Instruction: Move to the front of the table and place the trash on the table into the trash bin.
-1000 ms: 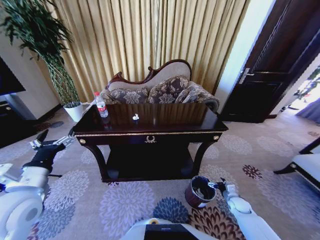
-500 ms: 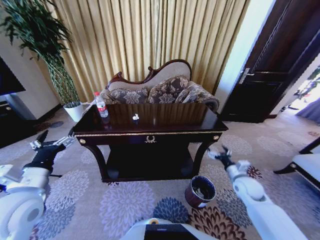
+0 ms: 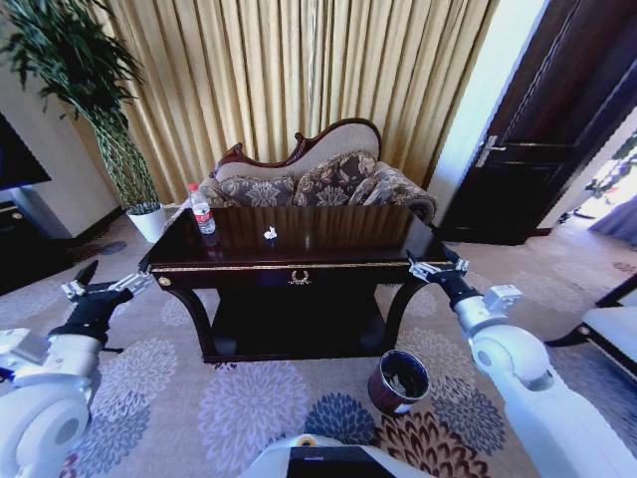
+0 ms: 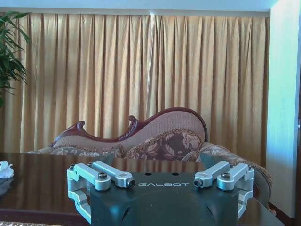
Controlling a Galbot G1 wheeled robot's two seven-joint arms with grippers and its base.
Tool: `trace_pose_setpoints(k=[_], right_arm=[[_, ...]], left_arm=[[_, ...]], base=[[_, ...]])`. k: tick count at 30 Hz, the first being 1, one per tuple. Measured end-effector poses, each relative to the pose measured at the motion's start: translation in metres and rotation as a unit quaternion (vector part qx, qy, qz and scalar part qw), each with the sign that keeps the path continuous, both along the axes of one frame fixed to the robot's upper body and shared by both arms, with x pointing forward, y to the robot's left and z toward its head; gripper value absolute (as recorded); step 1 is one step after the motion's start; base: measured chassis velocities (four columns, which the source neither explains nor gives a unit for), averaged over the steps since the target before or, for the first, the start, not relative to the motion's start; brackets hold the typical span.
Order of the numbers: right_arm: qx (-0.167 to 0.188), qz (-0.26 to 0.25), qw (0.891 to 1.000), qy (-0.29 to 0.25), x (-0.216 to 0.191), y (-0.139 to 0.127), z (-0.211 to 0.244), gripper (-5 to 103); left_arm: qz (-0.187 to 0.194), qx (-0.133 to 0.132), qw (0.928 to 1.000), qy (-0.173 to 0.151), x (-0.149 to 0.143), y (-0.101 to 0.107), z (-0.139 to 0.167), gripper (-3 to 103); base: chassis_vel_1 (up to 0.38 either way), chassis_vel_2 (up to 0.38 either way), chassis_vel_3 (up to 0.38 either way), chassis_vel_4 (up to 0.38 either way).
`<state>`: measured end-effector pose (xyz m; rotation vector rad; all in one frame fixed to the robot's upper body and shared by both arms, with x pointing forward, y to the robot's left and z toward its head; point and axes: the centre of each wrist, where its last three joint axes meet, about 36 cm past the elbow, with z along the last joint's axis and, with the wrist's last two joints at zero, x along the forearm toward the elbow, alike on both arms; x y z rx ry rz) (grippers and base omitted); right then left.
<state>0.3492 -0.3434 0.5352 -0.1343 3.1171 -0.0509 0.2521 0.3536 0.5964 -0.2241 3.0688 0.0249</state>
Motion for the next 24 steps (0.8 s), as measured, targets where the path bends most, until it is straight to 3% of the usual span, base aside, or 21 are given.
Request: trace_pose_setpoints(k=[8,24], right_arm=[[0.0,0.011,1.0,-0.006,-0.009,0.007,0.01,100],[0.0,0.022,1.0,-0.002,-0.013,0.012,0.012,100]], left_arm=[[0.02,0.0,0.9998,0.003,0.005,0.007,0.0,100],[0.02,-0.003,0.9998,0.007,0.001,0.005,0.004,100]], base=[[0.0,0.0,0.0,0.0],[0.0,0.0,0.0,0.0]])
